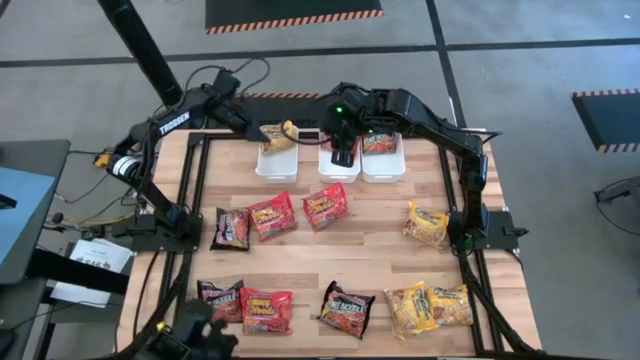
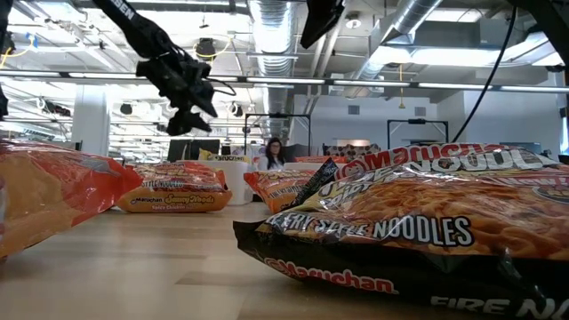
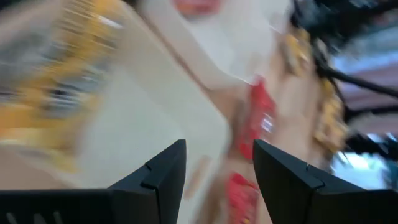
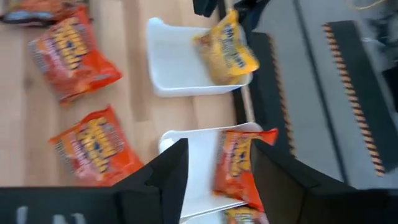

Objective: Sort Maruchan noodles
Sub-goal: Put the orange noodle pack into the middle white bin

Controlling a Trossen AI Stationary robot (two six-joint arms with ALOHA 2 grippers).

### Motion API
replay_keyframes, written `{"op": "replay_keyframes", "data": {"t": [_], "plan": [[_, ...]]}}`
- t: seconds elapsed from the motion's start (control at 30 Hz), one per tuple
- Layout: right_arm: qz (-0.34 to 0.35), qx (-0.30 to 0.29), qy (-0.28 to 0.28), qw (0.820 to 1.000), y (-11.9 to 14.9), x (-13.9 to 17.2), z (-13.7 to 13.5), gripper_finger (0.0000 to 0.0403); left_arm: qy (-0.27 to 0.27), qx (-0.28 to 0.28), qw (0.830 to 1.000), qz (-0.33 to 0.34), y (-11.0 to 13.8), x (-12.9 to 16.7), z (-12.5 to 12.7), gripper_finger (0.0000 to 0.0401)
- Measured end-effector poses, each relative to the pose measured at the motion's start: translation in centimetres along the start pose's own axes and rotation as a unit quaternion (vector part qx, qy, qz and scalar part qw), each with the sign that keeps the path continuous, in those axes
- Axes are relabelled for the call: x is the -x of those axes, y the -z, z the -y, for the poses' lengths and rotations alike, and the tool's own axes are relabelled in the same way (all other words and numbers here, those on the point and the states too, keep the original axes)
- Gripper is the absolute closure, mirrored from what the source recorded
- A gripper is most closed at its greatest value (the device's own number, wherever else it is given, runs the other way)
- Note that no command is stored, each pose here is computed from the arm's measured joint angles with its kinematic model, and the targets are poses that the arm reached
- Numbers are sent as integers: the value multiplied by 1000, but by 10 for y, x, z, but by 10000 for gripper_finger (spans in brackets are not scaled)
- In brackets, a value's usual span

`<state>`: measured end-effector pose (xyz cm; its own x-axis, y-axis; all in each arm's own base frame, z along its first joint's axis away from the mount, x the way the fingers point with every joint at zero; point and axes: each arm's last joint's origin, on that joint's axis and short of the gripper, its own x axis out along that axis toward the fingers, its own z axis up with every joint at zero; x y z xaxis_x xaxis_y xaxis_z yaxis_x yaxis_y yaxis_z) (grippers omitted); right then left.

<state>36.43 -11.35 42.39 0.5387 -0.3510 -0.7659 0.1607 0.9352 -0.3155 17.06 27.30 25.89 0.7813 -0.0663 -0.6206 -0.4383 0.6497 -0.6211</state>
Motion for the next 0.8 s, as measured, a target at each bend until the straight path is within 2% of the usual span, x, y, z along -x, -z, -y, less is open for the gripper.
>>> {"op": "replay_keyframes", "data": {"t": [0.17,0.3,0.53,0.8], "plan": [[3,21,-63,998,2,0,-5,177,40,-21,998,-48,7,-18,22,230],[8,34,-103,994,3,-1,-7,173,58,-48,995,-70,13,-26,47,230],[-14,79,-136,987,10,-13,-13,173,72,-89,989,-95,29,-15,92,230],[-39,98,-154,982,15,-33,-28,173,-23,-131,988,-85,50,12,131,230]]}}
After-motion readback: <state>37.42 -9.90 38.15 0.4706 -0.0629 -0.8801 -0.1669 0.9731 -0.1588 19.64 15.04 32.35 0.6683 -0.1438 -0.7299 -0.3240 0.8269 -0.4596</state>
